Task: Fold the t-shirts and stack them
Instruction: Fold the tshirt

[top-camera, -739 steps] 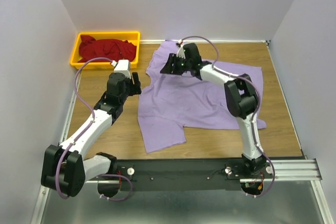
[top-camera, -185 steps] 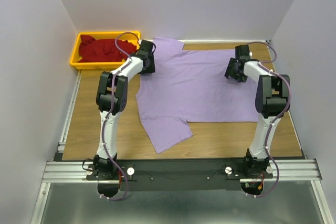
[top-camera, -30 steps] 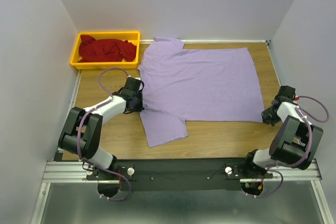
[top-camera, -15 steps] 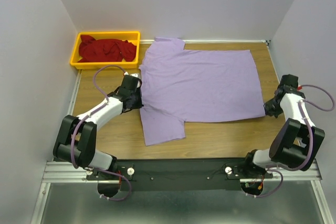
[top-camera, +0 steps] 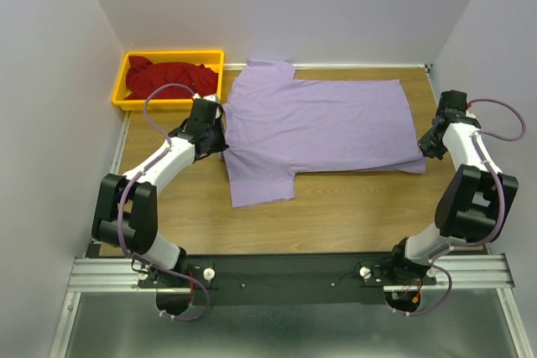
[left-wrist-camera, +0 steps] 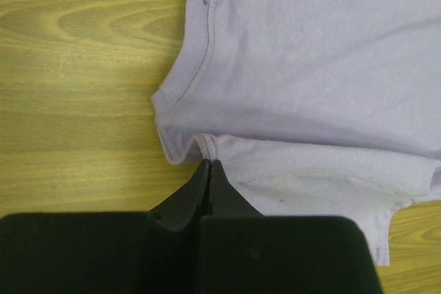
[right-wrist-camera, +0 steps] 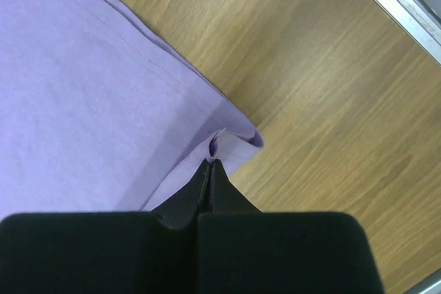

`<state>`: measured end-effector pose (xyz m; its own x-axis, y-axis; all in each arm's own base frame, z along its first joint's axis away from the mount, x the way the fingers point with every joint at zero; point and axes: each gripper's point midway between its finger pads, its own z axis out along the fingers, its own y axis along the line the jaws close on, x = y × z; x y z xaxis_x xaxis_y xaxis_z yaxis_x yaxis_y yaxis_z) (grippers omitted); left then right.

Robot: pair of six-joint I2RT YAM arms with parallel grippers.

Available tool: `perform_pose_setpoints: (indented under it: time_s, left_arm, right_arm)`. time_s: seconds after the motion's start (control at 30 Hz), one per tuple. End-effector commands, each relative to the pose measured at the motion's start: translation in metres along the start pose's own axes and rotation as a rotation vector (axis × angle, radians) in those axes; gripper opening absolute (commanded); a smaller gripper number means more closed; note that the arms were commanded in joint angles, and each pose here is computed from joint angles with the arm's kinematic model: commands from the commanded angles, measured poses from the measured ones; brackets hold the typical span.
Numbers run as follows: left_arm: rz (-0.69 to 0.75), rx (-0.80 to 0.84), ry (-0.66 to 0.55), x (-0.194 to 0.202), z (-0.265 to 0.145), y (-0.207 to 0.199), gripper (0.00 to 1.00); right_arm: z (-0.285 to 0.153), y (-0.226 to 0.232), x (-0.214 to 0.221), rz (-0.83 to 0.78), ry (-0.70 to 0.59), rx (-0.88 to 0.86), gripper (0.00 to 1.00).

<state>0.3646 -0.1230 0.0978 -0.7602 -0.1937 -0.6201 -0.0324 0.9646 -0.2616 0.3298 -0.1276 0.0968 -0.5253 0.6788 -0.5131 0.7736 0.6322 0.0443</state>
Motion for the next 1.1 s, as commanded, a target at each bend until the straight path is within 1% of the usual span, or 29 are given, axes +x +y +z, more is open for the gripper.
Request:
perform_pose_setpoints:
  time_s: [0.0, 0.07, 0.27, 0.5, 0.77, 1.07]
  left_arm:
    - [-0.029, -0.014, 0.006, -0.010, 0.007, 0.005, 0.00]
    - [-0.040, -0.026, 0.013, -0.012, 0.012, 0.009, 0.00]
    - [-0.043, -0.068, 0.015, -0.018, 0.026, 0.018, 0.00]
    - [-0.038, -0.103, 0.042, -0.016, 0.046, 0.025, 0.00]
    - [-0.031, -0.134, 0.055, -0.016, 0.057, 0.031, 0.00]
    - [-0.028, -0.176, 0.066, -0.009, 0.064, 0.041, 0.00]
  right_arm:
    - [0.010, 0.012, -0.023, -0.028, -0.060, -0.005, 0.01]
    - [0.017, 0.018, -0.026, -0.040, -0.052, -0.005, 0.01]
    - [0.024, 0.035, -0.045, -0.034, -0.082, -0.032, 0.01]
    - [0.045, 0.050, -0.046, -0.044, -0.053, -0.048, 0.01]
    - [0.070, 0.055, -0.040, -0.095, -0.022, -0.030, 0.01]
    - [0.078, 0.058, -0.043, -0.107, -0.034, -0.020, 0.02]
